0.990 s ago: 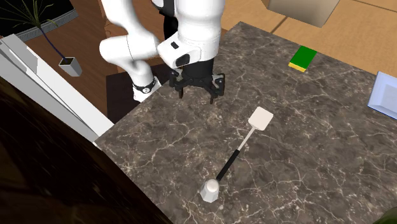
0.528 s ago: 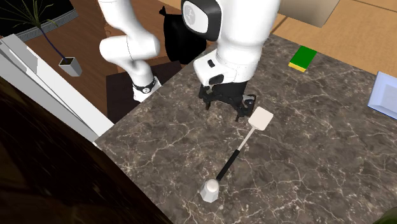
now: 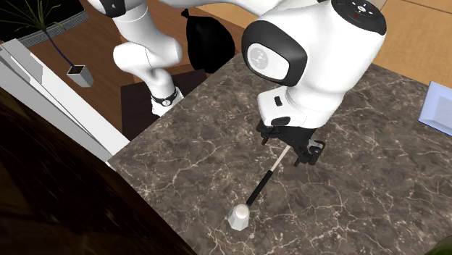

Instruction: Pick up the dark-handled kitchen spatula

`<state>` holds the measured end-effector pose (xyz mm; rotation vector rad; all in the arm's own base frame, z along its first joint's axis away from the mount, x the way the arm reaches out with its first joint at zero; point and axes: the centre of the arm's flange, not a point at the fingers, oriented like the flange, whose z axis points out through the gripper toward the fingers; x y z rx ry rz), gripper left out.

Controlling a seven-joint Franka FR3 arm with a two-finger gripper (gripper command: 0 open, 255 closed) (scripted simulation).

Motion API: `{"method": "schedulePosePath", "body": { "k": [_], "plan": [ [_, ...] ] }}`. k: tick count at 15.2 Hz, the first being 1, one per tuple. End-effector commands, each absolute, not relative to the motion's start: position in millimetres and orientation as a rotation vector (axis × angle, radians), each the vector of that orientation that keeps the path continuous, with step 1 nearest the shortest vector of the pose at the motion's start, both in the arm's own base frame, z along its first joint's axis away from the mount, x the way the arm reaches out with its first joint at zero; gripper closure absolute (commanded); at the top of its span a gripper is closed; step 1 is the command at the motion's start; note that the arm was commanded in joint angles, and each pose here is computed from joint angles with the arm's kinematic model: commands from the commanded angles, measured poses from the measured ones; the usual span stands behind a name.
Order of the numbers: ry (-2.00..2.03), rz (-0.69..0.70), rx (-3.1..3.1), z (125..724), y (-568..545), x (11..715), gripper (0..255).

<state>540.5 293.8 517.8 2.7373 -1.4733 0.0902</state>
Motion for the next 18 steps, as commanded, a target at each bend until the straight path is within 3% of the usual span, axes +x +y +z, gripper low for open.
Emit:
{"method": "schedulePosePath", "body": {
  "k": [1, 8, 9, 18],
  "plan": [
    [-1.492, 0.091, 2.728, 509, 297, 546, 0],
    [-1.492, 0.091, 2.728, 479, 297, 546, 0],
    [-1.491, 0.091, 2.728, 479, 296, 547, 255],
    [-1.492, 0.091, 2.728, 479, 297, 546, 255]
  ]
}}
